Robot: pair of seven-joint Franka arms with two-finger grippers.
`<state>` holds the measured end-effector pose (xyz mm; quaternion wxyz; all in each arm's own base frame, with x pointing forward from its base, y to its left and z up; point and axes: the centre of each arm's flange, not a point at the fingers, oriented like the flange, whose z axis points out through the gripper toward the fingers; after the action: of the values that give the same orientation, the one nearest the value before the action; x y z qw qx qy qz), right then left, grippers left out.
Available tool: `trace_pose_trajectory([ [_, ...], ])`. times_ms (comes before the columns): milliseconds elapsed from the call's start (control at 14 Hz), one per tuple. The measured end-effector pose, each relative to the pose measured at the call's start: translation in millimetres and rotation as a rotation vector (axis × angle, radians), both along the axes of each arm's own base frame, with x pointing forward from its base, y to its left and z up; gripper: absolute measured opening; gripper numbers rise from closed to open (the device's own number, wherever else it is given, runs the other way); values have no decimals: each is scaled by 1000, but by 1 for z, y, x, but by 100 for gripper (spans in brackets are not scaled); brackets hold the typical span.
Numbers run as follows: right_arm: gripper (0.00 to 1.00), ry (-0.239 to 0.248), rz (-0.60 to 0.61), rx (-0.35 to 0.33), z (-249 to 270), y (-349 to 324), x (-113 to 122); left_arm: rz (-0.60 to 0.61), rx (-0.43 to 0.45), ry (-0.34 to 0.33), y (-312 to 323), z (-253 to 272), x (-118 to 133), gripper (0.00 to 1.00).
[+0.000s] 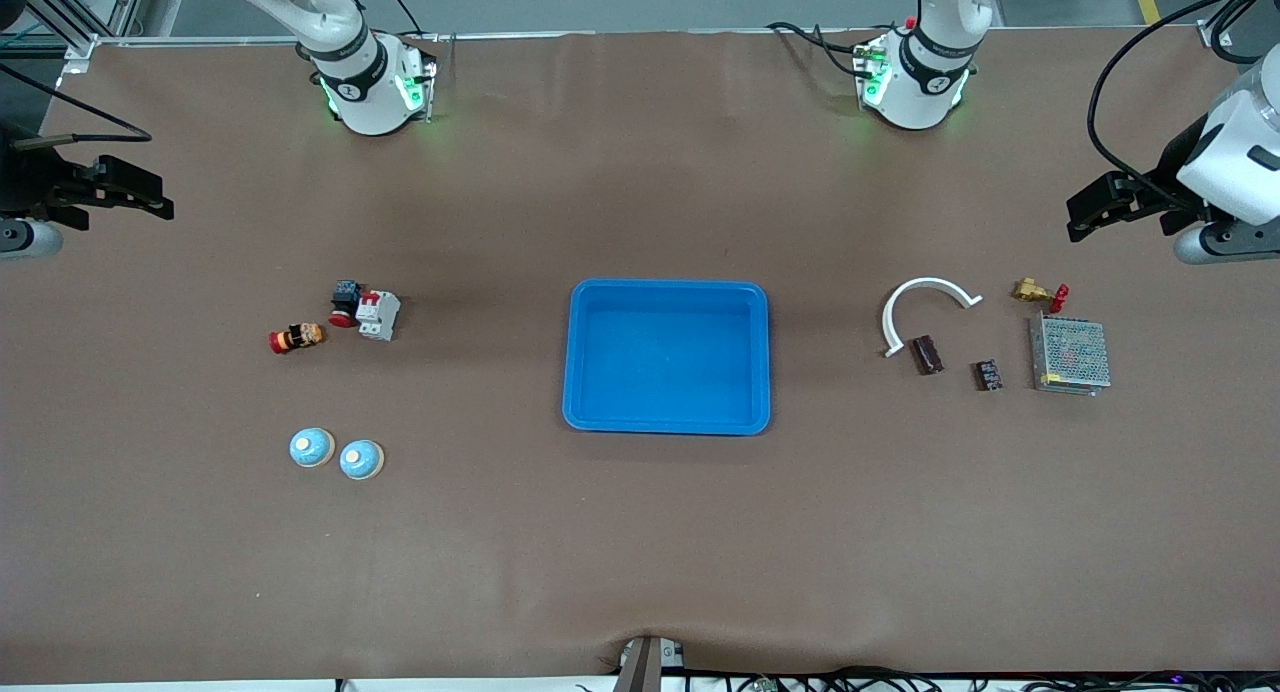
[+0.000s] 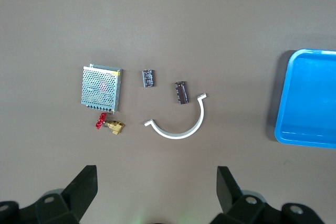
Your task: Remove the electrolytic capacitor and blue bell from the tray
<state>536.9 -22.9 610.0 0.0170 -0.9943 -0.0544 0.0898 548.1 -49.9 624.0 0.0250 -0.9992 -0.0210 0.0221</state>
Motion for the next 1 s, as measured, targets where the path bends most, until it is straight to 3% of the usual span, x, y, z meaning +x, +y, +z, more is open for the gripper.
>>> trace_pose_trajectory([
  [997,100,-5,-1,-9,-2,-2,1,0,-2,-19,0,8,1,100],
])
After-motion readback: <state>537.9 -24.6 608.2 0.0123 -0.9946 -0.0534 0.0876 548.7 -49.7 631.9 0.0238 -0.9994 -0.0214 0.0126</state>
